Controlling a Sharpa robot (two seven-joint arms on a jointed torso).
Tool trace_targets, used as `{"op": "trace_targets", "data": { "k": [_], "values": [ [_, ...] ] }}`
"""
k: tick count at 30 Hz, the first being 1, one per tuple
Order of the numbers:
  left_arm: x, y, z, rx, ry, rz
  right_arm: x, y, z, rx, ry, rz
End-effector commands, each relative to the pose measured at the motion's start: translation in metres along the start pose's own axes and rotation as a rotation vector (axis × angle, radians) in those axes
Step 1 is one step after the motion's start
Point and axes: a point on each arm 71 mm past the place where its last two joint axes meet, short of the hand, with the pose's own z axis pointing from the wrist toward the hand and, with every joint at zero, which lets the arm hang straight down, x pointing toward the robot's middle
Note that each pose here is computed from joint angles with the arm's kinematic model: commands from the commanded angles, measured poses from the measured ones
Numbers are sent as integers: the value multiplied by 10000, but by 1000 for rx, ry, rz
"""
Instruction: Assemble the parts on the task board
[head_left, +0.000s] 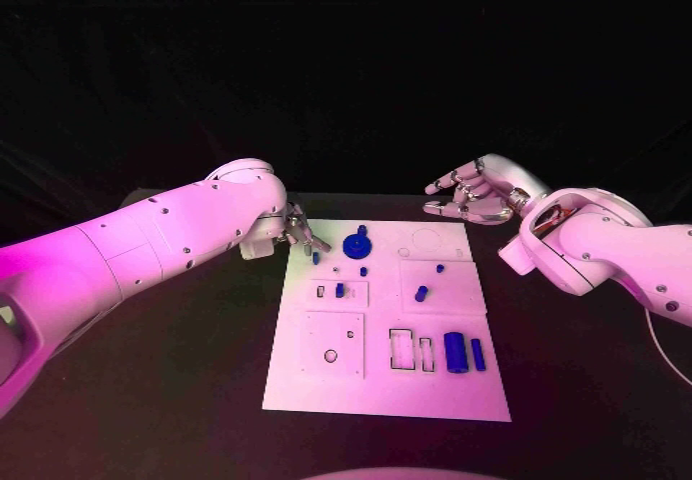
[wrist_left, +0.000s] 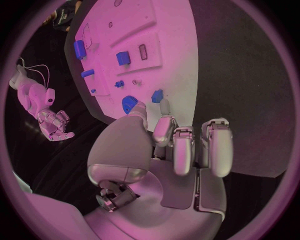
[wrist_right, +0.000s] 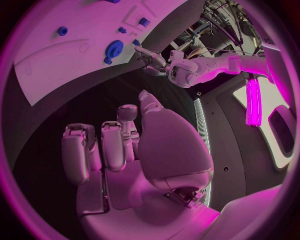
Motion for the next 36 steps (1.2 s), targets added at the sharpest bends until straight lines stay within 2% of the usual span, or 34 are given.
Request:
{"op": "trace_targets", "data": {
  "k": [1,36],
  "values": [
    [28,-22,4,14,32,12,16,6,2,-6,15,-3],
    [50,-24,24,-17,42,19,26,18,2,-10,19,-2]
  ]
}}
